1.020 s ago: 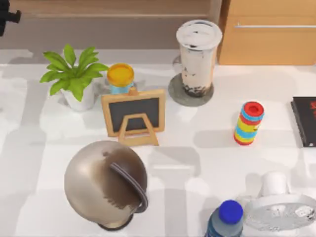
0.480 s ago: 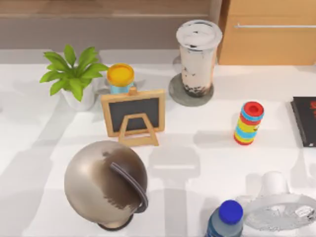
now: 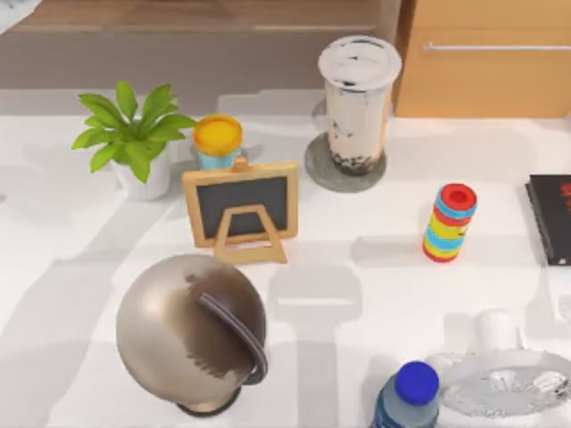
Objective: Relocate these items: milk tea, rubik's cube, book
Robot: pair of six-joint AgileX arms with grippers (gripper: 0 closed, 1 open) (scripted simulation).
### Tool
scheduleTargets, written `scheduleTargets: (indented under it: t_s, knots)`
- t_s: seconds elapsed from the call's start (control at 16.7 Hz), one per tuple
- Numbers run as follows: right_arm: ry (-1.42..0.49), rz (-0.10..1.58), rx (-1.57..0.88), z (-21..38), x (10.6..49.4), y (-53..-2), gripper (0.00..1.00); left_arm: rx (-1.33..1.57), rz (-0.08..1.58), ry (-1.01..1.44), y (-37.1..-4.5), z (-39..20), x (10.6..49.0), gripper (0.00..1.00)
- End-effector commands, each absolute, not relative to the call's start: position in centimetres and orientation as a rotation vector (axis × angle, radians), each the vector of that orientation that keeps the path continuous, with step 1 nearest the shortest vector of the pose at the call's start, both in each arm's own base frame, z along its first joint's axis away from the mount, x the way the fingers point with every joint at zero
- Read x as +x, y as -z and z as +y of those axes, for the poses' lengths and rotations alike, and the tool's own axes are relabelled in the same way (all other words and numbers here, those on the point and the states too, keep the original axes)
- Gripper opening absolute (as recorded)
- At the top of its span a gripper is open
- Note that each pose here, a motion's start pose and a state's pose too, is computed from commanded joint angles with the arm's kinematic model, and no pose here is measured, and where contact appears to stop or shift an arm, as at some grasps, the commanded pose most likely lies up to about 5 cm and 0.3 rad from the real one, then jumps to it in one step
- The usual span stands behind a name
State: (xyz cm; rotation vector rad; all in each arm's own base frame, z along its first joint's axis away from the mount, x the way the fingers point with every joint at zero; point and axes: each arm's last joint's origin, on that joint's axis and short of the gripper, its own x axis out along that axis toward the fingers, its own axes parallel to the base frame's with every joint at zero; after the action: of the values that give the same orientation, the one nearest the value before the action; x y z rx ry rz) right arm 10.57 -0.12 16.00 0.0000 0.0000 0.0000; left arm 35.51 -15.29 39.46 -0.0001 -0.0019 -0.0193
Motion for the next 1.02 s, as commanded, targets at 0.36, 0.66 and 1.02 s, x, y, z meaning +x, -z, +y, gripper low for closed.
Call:
scheduleTargets:
  t_s: [0.36, 0.66, 1.02]
  knots:
    - [0.0, 0.0, 0.0, -0.1, 10.6, -16.0, 1.0, -0.016, -0.065, -0.091, -41.7, -13.7, 36.8, 0.0]
    - [0.0, 0.0, 0.0, -0.1, 10.6, -16.0, 1.0, -0.038, -0.12, -0.121, -43.7, -13.1, 40.4, 0.0]
    - [0.0, 0.0, 0.0, -0.1, 10.6, -16.0, 1.0, -0.002, -0.005, 0.018, -39.6, -15.4, 45.4, 0.0]
